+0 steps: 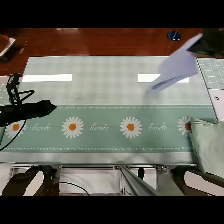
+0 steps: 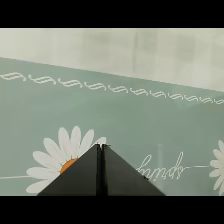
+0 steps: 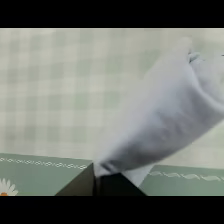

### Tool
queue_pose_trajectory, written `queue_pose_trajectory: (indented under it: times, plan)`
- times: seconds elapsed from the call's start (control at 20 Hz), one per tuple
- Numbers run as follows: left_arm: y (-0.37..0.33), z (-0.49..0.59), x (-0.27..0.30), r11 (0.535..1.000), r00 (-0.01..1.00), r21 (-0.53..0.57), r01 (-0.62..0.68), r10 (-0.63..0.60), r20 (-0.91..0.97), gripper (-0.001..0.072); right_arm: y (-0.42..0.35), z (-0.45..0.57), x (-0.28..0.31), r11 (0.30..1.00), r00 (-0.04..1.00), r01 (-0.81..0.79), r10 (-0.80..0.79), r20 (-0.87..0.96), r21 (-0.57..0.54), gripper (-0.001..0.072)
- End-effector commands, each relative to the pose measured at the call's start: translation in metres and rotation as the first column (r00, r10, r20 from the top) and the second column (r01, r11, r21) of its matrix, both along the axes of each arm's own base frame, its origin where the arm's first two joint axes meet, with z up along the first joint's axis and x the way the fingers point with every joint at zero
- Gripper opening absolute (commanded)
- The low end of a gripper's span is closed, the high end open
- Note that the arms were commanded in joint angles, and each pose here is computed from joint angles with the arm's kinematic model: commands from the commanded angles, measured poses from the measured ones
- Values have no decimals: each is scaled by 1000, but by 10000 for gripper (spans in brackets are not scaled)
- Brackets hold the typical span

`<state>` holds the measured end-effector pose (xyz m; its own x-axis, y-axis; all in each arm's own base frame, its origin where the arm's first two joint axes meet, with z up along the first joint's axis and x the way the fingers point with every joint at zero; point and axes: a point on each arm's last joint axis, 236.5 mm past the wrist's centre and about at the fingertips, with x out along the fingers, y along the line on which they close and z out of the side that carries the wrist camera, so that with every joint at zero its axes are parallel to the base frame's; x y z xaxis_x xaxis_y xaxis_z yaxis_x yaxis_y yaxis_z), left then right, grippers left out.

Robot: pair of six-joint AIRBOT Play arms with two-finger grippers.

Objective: Fold the shirts.

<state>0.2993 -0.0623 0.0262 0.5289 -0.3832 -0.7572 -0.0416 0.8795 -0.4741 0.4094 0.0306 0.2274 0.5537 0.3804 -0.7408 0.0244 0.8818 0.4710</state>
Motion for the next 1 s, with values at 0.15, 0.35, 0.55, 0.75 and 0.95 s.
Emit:
queue_pose_trajectory:
  times: [0.15,0.35,0.55,0.75,0.95]
  plan:
    - [-9,24,22,993,993,-106,-56,66,93,22,-117,27,-99,931,927,353,-361,-98,-92,15]
    - [-7,28,28,992,989,-110,-68,81,122,22,-173,28,-174,789,785,567,-604,-135,-237,15]
    - [-5,29,31,994,987,-91,-61,73,142,22,-193,-2,-247,657,640,670,-747,-179,-345,15]
    - [-3,28,34,993,986,-90,-71,84,145,22,-194,-70,-334,509,396,717,-859,-324,-475,15]
    - [-9,23,35,999,987,-52,-15,23,161,22,-181,-120,-402,418,171,671,-891,-420,-613,30]
